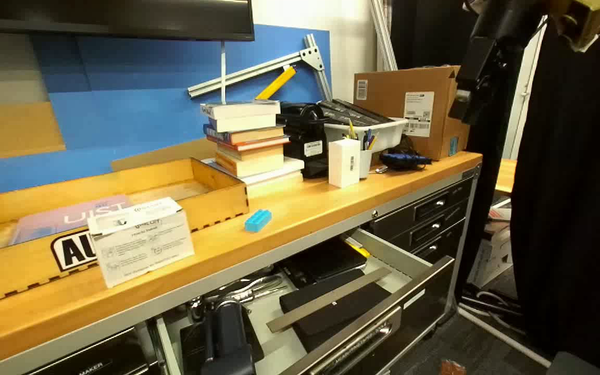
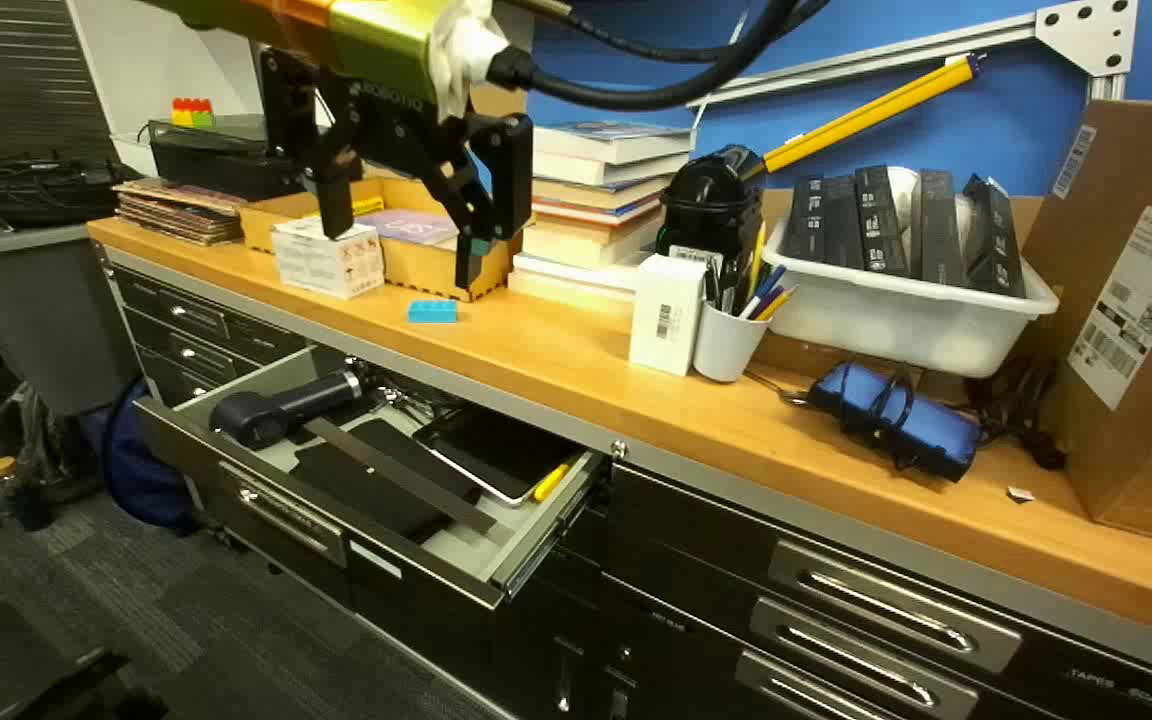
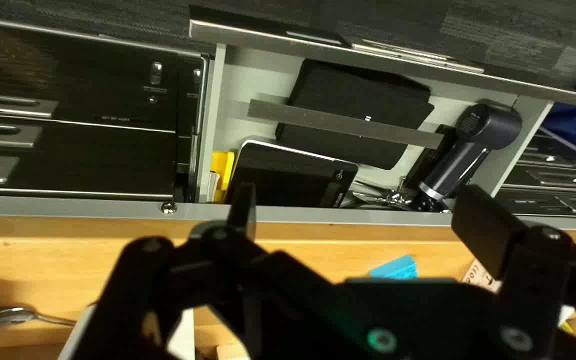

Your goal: Put the blue object in the drawer, then close it

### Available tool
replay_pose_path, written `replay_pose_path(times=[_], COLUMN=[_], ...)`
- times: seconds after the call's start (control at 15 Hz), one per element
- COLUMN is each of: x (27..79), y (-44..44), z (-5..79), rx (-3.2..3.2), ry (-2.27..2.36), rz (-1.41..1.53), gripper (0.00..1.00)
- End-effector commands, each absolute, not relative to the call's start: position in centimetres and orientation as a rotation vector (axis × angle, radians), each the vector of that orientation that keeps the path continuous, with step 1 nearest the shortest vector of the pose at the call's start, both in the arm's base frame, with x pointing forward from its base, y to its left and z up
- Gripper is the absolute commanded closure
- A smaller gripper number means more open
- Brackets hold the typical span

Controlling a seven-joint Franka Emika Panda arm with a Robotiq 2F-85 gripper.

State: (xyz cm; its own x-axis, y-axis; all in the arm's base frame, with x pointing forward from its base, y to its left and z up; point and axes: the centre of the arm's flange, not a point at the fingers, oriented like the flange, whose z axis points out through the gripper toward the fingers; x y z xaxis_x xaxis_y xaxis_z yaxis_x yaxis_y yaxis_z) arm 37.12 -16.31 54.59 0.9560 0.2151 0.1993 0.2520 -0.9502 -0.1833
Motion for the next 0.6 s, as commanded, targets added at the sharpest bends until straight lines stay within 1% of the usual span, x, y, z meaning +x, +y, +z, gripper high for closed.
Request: replay_pose_path(times=[0.0, 0.53], x=[37.14, 37.07], y=[-16.36, -16.49], z=[54.76, 55.33], rx=[-2.902, -2.904], ry=[-0.35, -0.349], rz=[-0.267, -0.286], gripper=[0.0, 0.0])
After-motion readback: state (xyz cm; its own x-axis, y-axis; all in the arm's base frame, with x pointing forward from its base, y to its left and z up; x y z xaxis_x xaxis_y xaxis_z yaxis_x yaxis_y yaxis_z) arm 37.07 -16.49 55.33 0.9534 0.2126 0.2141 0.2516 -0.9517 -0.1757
